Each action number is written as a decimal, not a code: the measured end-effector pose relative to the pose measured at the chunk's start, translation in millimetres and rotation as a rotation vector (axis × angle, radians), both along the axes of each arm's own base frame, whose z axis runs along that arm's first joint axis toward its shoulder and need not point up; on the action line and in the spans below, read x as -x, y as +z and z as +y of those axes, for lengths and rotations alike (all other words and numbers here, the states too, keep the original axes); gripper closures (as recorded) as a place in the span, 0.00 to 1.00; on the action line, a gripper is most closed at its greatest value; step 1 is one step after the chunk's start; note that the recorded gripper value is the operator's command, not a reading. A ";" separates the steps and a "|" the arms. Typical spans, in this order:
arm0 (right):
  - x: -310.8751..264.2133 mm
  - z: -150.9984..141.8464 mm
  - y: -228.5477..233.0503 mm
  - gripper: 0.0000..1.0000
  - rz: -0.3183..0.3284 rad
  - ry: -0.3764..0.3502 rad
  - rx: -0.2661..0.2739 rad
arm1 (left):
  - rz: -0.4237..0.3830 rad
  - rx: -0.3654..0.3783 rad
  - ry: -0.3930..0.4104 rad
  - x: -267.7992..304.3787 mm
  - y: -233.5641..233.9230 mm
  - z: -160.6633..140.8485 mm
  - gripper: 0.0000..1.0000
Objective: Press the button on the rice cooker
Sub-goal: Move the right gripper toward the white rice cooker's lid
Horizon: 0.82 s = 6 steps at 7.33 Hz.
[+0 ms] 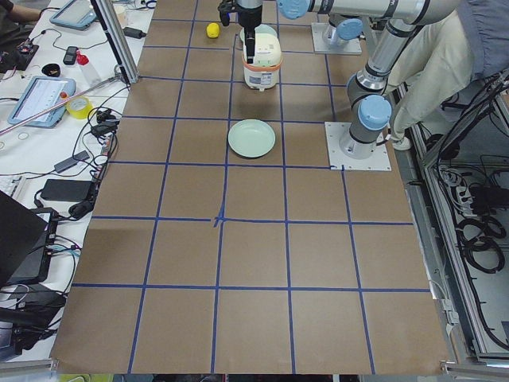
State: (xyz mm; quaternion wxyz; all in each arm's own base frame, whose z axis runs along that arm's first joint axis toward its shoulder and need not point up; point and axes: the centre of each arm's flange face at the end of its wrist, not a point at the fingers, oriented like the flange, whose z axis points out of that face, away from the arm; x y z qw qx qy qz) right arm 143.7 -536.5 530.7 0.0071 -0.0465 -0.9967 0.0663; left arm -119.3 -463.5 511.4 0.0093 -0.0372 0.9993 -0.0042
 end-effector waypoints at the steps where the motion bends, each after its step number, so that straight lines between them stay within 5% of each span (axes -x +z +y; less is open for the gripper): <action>1: 0.2 0.1 0.1 0.00 0.002 0.000 0.000 | 0.000 0.000 0.000 0.0 0.0 0.0 0.00; 6: -0.7 1.4 1.7 0.00 -0.001 0.001 0.002 | 0.000 0.000 0.000 0.0 0.0 0.0 0.00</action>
